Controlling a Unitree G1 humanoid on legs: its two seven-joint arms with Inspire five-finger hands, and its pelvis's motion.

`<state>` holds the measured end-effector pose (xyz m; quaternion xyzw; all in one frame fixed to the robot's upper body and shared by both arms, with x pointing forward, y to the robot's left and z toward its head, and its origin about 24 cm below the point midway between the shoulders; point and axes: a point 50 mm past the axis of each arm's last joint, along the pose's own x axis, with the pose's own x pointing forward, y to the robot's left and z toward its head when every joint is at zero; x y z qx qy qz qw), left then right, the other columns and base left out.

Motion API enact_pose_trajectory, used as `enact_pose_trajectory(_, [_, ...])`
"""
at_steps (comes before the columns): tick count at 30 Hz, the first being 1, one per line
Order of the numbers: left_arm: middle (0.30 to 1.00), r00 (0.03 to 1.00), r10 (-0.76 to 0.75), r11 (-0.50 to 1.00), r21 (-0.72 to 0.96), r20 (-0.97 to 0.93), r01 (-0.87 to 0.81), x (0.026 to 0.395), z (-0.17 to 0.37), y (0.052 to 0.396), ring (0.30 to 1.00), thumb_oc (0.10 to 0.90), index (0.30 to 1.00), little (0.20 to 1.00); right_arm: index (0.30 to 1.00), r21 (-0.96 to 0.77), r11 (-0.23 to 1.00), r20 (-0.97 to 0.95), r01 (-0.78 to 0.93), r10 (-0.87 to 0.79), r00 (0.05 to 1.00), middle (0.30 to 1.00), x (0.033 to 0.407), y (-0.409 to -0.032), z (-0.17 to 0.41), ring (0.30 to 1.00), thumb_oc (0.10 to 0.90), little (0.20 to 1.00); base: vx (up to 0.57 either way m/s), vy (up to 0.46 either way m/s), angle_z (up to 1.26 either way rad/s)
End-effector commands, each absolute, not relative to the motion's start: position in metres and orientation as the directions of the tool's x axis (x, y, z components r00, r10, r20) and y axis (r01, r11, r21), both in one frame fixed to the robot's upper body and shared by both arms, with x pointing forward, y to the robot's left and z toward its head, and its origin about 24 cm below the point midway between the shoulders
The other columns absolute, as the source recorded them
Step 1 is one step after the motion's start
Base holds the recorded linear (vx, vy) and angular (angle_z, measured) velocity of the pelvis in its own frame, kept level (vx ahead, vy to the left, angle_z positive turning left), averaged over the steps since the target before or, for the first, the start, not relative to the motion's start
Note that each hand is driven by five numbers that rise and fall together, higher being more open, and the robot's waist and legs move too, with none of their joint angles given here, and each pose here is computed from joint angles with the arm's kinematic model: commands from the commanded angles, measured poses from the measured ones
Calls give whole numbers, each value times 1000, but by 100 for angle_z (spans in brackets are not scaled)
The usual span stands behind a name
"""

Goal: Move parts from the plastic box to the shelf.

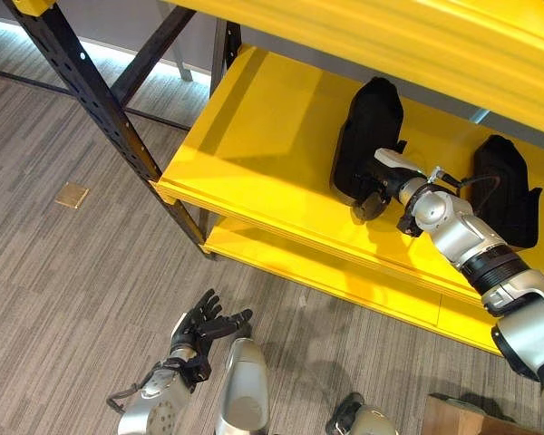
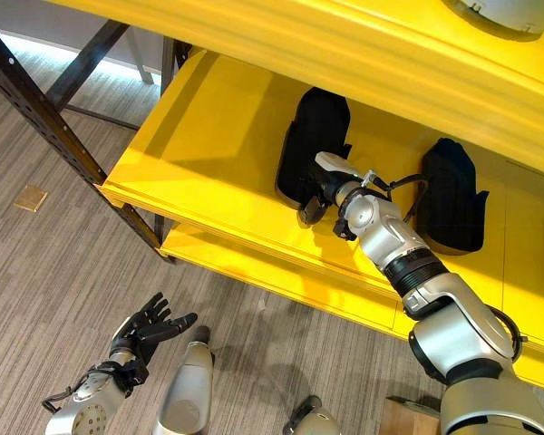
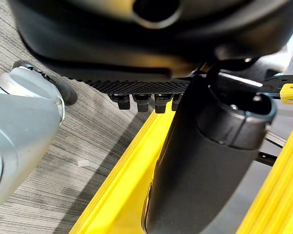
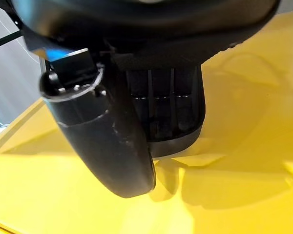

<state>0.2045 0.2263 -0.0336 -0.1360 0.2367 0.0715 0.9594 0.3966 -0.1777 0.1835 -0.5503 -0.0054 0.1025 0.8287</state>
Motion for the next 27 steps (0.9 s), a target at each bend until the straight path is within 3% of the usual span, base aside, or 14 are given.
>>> enact_pose_trajectory(1, [1000,949,59,967,-219,-308,-131,217,2,236,1000,900,1000,1000,300,-928,354,199,121,195,960,300,404,-160,275,300,400,300,0,0,0])
enact_pose_trajectory(27, [1000,955,55,970,-209,-291,-120,219,5,235,1000,900,1000,1000,300,-926,363,161,104,129,979,300,408,-176,260,300,400,300,-1,-2,-1])
